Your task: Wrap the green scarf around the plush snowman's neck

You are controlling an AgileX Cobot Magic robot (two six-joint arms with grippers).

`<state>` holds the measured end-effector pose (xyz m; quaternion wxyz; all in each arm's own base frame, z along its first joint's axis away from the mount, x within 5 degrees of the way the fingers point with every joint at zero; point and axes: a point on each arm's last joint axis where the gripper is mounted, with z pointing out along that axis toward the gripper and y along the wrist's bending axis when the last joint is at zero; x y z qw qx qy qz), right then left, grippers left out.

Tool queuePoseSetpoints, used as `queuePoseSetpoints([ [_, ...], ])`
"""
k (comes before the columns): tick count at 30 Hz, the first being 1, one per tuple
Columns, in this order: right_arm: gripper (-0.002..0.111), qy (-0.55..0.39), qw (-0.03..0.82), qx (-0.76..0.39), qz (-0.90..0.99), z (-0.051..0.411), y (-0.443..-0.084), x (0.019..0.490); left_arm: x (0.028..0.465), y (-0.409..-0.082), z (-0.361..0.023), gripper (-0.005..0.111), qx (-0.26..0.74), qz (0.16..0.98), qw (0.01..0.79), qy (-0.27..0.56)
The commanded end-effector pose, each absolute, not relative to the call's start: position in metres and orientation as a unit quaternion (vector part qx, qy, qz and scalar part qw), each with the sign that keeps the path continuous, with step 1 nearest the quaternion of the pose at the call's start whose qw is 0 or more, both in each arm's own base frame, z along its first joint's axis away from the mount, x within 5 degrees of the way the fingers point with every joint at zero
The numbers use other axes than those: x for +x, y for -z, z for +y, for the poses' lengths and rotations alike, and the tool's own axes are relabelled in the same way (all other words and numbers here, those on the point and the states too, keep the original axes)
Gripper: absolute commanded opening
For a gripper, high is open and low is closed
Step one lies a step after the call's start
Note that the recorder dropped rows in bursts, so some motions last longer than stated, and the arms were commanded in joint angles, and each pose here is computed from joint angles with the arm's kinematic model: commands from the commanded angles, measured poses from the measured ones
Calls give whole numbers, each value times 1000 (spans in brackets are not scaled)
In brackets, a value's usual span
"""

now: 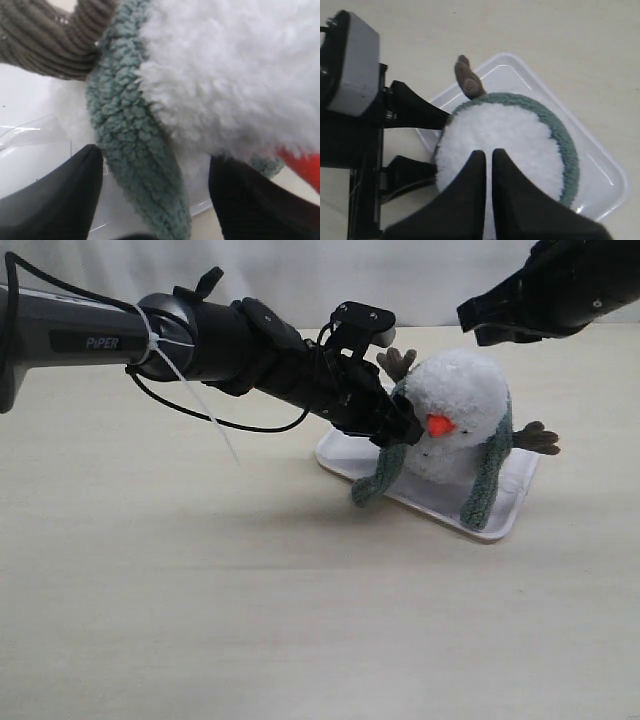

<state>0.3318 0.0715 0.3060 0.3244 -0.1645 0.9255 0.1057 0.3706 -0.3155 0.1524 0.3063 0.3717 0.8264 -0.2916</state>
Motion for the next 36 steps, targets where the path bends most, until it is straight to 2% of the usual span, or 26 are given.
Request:
queuePoseSetpoints([
  [1,4,-120,296,-178,931,76,-286,342,369,-154,-318,58,390,819,306,288],
  [6,4,-121,266,-175,940,77,-264,351,368,-154,-318,58,394,818,302,290],
  [10,4,-117,260,-175,942,77,-260,353,364,-154,-314,58,444,805,291,263],
  [14,4,-86,257,-163,949,71,-260,354,362,-180,-301,58,457,807,278,250],
  [15,4,-77,256,-160,950,69,-259,354,358,-188,-299,58,453,811,263,261],
  [18,4,-77,258,-159,950,69,-260,354,334,-185,-314,58,473,800,217,299],
  [21,4,-77,256,-160,950,69,-259,354,293,-169,-354,58,513,776,251,269],
  [26,4,-79,252,-159,951,69,-259,353,258,-152,-408,58,487,753,390,209],
  [36,4,-80,250,-159,952,69,-259,353,262,-109,-415,58,432,776,427,169],
])
